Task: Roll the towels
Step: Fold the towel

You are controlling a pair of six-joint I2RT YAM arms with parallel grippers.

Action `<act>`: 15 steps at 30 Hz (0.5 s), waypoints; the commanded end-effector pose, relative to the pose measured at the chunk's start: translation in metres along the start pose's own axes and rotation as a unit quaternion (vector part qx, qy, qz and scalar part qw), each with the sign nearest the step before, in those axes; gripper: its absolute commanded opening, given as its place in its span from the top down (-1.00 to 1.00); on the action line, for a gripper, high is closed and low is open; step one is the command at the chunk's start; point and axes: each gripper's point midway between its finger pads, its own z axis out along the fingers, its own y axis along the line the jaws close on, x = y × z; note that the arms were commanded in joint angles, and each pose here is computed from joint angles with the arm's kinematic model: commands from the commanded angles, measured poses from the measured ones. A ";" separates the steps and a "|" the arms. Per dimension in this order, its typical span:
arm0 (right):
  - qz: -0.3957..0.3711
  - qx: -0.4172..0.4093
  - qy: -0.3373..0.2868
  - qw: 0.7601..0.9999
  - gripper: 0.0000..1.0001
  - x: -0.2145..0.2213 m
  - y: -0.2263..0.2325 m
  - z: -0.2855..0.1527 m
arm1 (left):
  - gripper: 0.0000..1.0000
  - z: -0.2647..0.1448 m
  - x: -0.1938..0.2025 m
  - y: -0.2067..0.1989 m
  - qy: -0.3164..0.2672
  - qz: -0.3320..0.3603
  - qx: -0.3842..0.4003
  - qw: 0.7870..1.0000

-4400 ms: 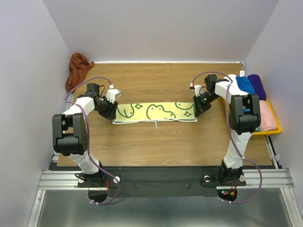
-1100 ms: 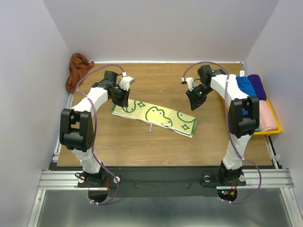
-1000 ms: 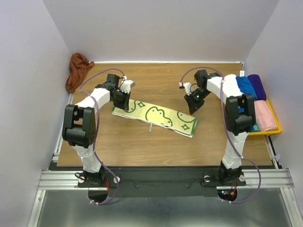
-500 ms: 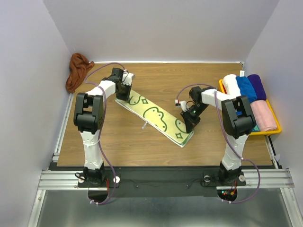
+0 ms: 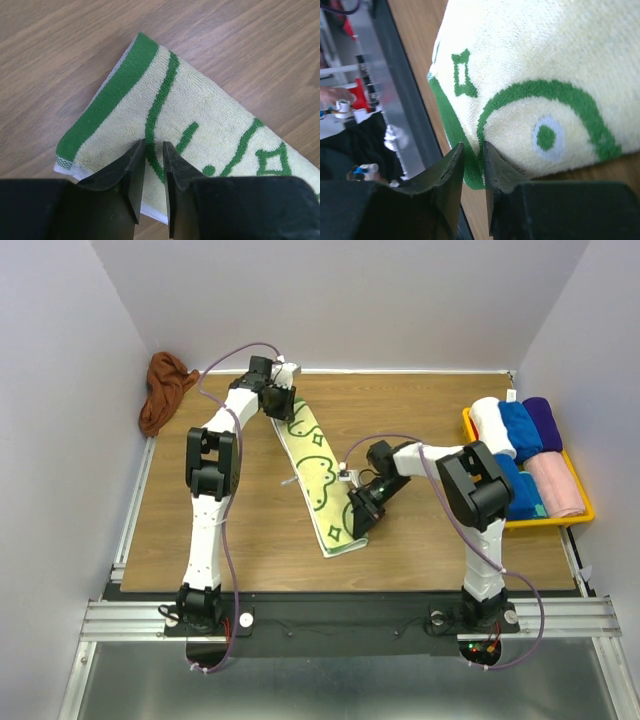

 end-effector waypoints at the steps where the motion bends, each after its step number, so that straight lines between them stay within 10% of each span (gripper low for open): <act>1: -0.015 -0.041 -0.011 0.999 0.42 -0.016 0.008 0.022 | 0.34 -0.050 -0.050 -0.025 -0.057 0.040 0.032 0.997; 15: -0.038 -0.026 -0.030 0.998 0.31 -0.002 0.051 0.000 | -0.67 -0.221 -0.093 -0.101 -0.238 0.146 0.042 0.959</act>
